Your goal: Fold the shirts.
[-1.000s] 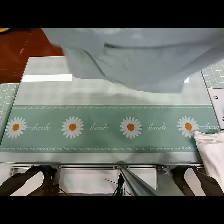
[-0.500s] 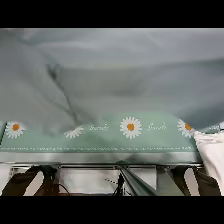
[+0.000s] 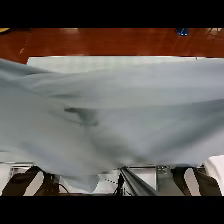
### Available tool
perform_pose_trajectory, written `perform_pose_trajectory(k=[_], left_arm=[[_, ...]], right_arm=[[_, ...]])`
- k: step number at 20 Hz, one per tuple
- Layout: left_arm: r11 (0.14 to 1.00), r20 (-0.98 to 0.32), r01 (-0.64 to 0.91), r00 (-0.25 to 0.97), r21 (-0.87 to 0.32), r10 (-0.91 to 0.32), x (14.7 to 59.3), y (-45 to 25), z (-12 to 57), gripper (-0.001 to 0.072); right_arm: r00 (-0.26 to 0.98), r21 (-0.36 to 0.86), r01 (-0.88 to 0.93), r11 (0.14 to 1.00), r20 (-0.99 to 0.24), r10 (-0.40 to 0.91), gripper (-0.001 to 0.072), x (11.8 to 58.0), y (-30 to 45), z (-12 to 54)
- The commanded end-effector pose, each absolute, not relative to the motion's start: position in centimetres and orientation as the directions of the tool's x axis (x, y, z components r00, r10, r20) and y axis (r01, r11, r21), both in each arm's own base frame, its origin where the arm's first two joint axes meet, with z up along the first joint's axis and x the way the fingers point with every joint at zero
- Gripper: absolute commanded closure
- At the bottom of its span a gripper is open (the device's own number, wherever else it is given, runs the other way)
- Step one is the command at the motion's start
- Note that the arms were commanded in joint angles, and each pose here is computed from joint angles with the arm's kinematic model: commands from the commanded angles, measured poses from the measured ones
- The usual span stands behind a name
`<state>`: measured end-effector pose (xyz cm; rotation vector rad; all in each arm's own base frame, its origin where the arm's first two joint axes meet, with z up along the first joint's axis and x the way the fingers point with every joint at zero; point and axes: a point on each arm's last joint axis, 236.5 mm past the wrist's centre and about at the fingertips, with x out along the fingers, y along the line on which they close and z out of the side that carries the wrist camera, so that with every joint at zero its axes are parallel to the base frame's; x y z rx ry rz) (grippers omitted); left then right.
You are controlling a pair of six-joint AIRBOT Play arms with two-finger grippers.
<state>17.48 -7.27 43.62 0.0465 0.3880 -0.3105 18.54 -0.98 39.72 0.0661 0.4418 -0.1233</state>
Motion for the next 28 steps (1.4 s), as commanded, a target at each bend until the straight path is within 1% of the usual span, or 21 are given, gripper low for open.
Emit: perform_pose_trajectory(k=[1,2,4,7,8,9,12,14,16,19,21,23,26,28], left_arm=[[0.947,-0.633,0.299,0.713,-0.116,-0.302,20.7,-6.6,36.3,0.0685],[0.946,-0.691,0.284,0.652,-0.157,-0.311,22.6,-6.4,33.8,0.0685],[0.941,-0.754,0.249,0.565,-0.231,-0.335,27.0,-6.2,29.1,0.0685],[0.927,-0.794,0.229,0.480,-0.296,-0.372,34.0,-6.6,23.0,0.0684],[0.921,-0.806,0.240,0.449,-0.307,-0.385,36.2,-7.1,21.0,0.0683],[0.918,-0.814,0.242,0.429,-0.314,-0.391,38.1,-7.3,19.2,0.0683],[0.919,-0.828,0.194,0.399,-0.343,-0.394,43.5,-7.1,13.5,0.0683],[0.919,-0.825,0.163,0.405,-0.358,-0.394,46.4,-7.0,10.6,0.0683],[0.913,-0.800,0.140,0.445,-0.382,-0.403,49.2,-7.2,8.8,0.0683],[0.914,-0.740,0.117,0.551,-0.390,-0.386,53.4,-7.4,7.7,0.0683],[0.918,-0.707,0.107,0.607,-0.381,-0.364,55.7,-7.6,6.8,0.0683],[0.920,-0.704,0.100,0.615,-0.379,-0.357,57.0,-8.2,4.9,0.0683],[0.920,-0.737,0.089,0.570,-0.383,-0.362,57.3,-9.2,1.1,0.0683],[0.914,-0.779,0.056,0.505,-0.402,-0.373,56.7,-9.6,-2.3,0.0683]], right_arm=[[0.729,0.091,0.126,0.988,-0.684,-0.029,0.0698,20.3,-2.4,33.6],[0.689,0.111,0.128,0.986,-0.725,-0.008,0.0698,21.9,-3.3,32.3],[0.599,0.157,0.135,0.978,-0.800,0.046,0.0698,25.1,-5.0,29.4],[0.407,0.181,0.060,0.982,-0.902,0.142,0.0697,31.1,-4.4,23.0],[0.362,0.178,0.027,0.984,-0.919,0.156,0.0697,33.5,-3.5,20.8],[0.345,0.172,0.004,0.985,-0.925,0.160,0.0697,36.5,-2.9,18.6],[0.365,0.147,-0.008,0.989,-0.921,0.139,0.0697,43.6,-2.1,13.4],[0.422,0.156,-0.003,0.988,-0.895,0.143,0.0697,47.6,-2.0,11.1],[0.497,0.175,0.037,0.984,-0.857,0.133,0.0697,51.1,-2.4,9.8],[0.619,0.198,0.084,0.977,-0.778,0.105,0.0697,55.6,-3.3,9.4],[0.664,0.220,0.105,0.970,-0.741,0.096,0.0697,57.7,-3.6,8.8],[0.666,0.226,0.113,0.968,-0.740,0.095,0.0697,58.7,-3.8,7.1],[0.637,0.226,0.126,0.966,-0.765,0.095,0.0697,59.4,-4.0,3.9],[0.592,0.231,0.136,0.963,-0.799,0.108,0.0696,59.1,-3.8,1.3]])
